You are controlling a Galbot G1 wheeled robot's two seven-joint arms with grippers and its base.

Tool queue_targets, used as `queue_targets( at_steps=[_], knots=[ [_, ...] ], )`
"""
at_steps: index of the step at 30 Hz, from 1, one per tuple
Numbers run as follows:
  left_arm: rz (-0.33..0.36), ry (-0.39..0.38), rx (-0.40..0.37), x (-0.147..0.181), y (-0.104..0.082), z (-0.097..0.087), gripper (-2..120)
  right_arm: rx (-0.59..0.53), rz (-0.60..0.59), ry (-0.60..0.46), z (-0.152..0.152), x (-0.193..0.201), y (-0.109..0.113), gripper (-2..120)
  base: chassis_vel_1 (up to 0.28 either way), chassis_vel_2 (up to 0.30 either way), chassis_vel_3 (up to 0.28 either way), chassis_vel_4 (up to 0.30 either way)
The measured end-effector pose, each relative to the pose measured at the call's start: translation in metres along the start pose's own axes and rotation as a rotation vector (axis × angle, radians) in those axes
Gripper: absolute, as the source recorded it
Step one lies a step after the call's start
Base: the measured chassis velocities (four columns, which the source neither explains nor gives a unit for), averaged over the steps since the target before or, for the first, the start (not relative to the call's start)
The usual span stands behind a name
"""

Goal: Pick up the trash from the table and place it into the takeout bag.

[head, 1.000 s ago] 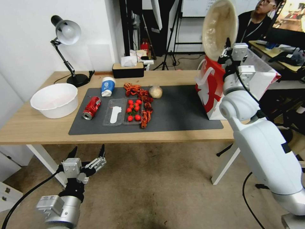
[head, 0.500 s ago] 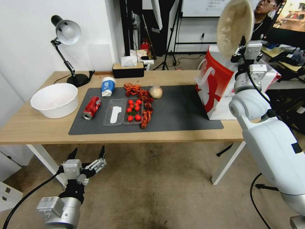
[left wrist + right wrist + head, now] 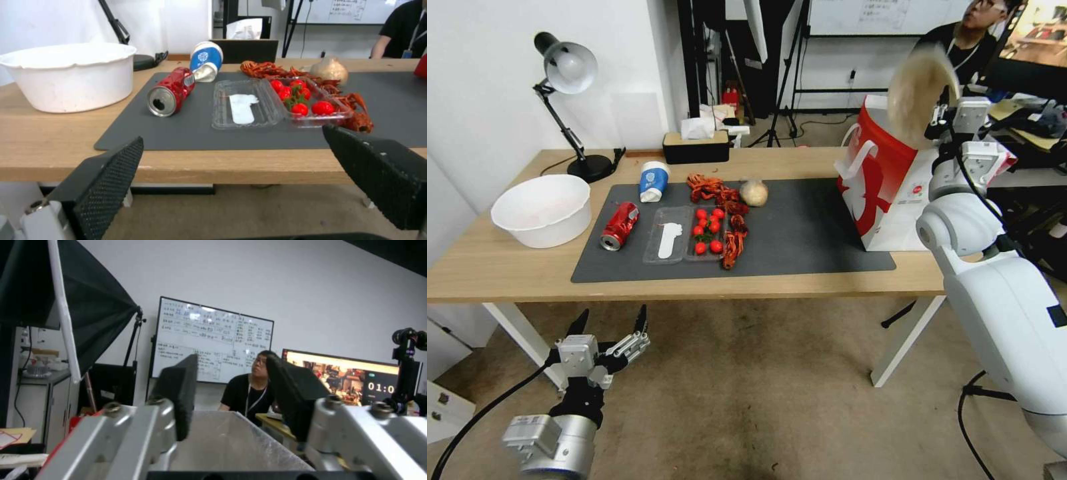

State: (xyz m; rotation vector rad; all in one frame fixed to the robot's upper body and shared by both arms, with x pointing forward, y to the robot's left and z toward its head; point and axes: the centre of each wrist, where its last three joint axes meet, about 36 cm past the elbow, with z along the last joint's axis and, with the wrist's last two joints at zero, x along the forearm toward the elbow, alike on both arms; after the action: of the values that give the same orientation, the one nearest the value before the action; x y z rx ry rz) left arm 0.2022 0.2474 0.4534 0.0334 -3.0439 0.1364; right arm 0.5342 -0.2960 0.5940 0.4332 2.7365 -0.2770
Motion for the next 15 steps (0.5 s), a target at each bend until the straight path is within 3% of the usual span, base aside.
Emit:
queue_targets(
  at_steps=[15],
  knots=[
    [0.006, -0.009, -0.011, -0.0006, -0.0023, -0.0021, 100, -0.023, -0.029, 0.014, -0.0021, 0.0058, 0.0010, 98, 0.000, 0.000, 0.000, 0.000]
  ],
)
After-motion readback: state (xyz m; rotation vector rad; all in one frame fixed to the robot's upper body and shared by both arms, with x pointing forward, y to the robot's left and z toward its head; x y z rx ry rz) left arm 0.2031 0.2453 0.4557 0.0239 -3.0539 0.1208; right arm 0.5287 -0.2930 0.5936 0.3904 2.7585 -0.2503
